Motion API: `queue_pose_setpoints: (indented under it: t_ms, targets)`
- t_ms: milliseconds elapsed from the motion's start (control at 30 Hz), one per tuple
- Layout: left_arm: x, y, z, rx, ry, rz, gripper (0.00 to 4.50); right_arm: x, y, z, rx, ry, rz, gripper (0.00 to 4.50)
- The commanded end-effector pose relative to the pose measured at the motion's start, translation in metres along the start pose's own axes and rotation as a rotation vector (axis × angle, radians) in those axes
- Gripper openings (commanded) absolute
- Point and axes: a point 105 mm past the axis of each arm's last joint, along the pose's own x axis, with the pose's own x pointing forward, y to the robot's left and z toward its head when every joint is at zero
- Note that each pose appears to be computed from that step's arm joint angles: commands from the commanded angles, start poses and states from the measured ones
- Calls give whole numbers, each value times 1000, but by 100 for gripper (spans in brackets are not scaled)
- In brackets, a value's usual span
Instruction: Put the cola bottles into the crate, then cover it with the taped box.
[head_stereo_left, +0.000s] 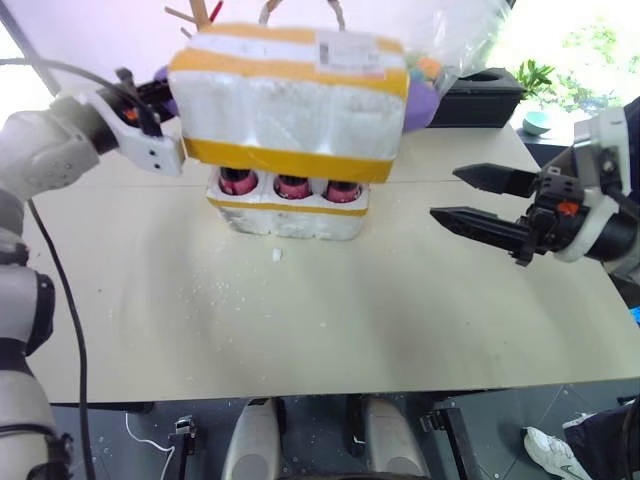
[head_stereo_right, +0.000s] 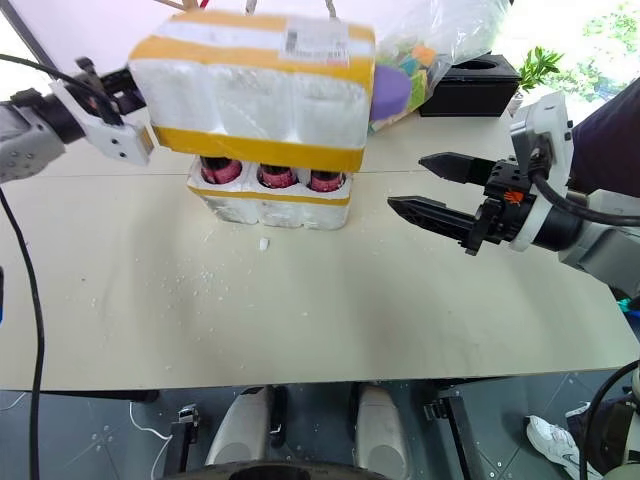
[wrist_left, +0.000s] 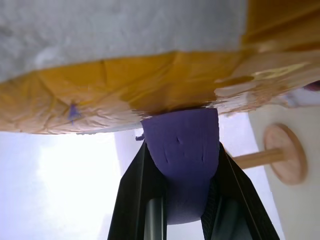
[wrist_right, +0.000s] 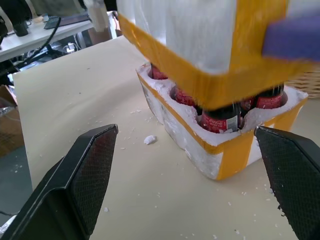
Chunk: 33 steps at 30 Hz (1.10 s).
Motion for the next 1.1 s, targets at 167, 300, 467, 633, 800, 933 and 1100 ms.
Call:
queue_pose_setpoints:
  t_ms: [167, 300, 467, 633, 800, 933, 1100]
  targets:
    - [-6, -1, -13, 61, 53, 1, 29, -3, 7, 14, -44, -52, -5, 450]
    - [-13, -13, -6, 0, 11, -21, 226, -3, 7, 12, -47, -41, -7, 450]
    - [-26, -24, 0, -87, -26, -57, 380, 0, 5, 12, -47, -37, -7, 450]
    - [-59, -34, -3, -202, -20, -106, 380, -1, 3, 11, -40, -37, -10, 450]
    - [-88, -43, -22, -476, 108, -136, 380, -3, 2, 8, -34, -26, -23, 450]
    - [-114, -40, -32, -1407, 131, -211, 380, -6, -1, 6, -19, -20, -29, 450]
    - [-168, -4, 26, -1859, -113, -638, 380, -14, -14, -6, -31, 58, -28, 450]
